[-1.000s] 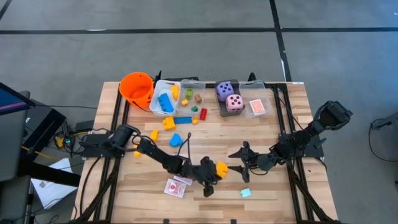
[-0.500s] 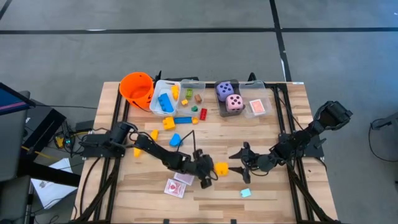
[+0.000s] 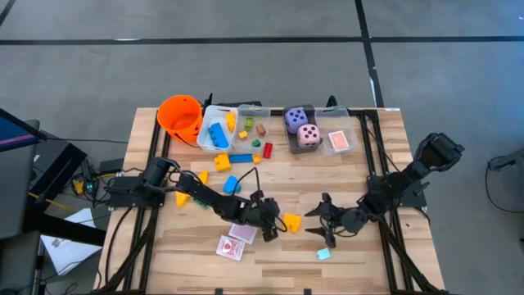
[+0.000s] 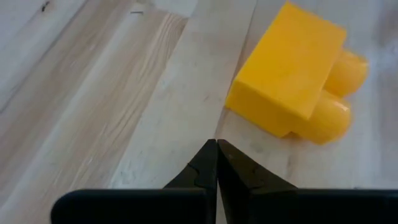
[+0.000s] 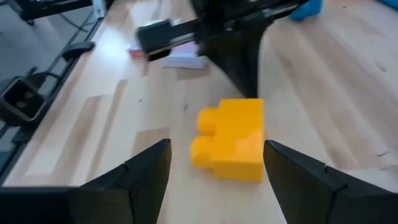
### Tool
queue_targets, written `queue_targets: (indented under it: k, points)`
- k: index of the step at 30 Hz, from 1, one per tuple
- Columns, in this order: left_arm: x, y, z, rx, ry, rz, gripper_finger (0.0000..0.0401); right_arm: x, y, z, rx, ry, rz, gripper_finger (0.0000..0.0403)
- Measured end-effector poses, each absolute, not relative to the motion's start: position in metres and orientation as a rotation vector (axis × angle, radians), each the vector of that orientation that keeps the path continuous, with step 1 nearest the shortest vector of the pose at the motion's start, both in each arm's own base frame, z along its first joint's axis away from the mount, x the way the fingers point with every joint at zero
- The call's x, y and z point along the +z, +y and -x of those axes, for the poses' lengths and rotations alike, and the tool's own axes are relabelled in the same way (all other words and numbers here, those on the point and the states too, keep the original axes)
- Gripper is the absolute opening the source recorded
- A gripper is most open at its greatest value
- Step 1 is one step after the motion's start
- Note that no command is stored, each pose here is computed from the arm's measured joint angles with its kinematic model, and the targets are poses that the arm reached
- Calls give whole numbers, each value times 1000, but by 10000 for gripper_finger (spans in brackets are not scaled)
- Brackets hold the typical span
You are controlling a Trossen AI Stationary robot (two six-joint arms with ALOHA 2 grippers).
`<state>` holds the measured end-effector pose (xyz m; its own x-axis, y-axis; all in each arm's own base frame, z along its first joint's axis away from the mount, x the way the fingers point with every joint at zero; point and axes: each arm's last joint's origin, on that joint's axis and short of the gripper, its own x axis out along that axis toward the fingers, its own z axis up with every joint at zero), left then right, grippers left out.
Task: Pick & Place Toys
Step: Put the large yellow game piece into the white bin
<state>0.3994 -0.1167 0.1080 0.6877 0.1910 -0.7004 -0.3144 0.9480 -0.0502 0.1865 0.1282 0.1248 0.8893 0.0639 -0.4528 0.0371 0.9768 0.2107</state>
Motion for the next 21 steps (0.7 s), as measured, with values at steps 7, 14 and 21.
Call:
queue_targets:
  k: [7,14,21]
  points:
    - [107,-116,-398,288,776,165,3,123,133,-180,-7,483,-213,249]
    - [107,-117,-398,277,781,169,1,122,128,-182,-86,463,-209,249]
    - [107,-117,-398,264,785,141,3,121,126,-184,-69,493,-282,250]
